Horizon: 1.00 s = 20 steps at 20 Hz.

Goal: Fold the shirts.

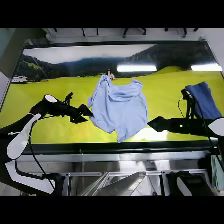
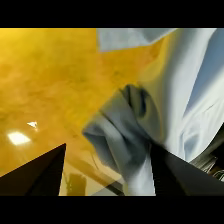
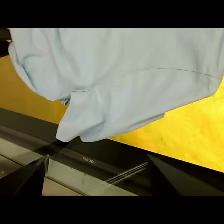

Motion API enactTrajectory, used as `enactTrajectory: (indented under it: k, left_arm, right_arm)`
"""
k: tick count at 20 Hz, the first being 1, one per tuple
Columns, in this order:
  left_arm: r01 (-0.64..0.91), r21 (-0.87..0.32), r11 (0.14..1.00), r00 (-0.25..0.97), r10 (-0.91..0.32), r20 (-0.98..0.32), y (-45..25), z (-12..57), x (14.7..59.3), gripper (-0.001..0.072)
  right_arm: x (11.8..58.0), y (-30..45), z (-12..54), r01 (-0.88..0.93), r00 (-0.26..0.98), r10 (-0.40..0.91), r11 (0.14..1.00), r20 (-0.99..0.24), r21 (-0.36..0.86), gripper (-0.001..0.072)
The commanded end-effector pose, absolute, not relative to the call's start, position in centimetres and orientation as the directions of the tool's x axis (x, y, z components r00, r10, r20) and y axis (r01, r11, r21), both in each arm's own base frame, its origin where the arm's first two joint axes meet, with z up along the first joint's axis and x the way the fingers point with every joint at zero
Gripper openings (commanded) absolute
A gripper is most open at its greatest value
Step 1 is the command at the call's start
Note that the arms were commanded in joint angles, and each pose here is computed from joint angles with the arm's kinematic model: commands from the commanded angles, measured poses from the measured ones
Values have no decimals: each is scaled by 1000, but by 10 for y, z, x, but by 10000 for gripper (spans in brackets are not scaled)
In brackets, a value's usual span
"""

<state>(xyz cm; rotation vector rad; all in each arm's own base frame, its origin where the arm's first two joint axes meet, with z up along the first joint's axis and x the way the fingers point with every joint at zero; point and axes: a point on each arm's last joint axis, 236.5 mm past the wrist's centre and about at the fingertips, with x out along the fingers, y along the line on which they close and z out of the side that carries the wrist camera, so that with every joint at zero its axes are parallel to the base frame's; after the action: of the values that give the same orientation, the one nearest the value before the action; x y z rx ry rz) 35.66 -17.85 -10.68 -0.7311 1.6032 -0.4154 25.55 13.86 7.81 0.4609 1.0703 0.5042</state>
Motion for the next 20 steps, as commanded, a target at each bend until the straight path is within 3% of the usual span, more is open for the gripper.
enactTrajectory:
  k: [1, 2, 3, 4, 9, 13, 20]
  left_arm:
    - [-193, -627, 755, -8, -640, -768, -190, -122, 362, 585]
    - [-184, -625, 758, -6, -637, -771, -193, -122, 362, 561]
    - [-172, -624, 762, -10, -635, -772, -199, -123, 361, 226]
    - [-155, -626, 765, -13, -635, -773, -203, -123, 359, 20]
    - [-73, -650, 756, 6, -652, -758, -202, -79, 355, 16]
    - [50, -630, 775, 57, -632, -773, -167, -2, 338, 16]
    - [277, -461, 843, 165, -514, -842, -147, 75, 302, 17]
  right_arm:
    - [255, 139, 84, -170, 411, 595, 794, -691, 583, 703]
    - [255, 139, 84, -170, 412, 595, 795, -691, 583, 704]
    - [255, 139, 84, -170, 412, 594, 795, -691, 582, 704]
    - [255, 138, 83, -170, 412, 592, 797, -693, 580, 704]
    - [264, 115, 67, -128, 436, 495, 861, -751, 493, 703]
    - [275, 102, 35, -6, 364, 475, 861, -801, 508, 703]
    - [322, 118, -31, 171, 294, 589, 742, -753, 648, 703]
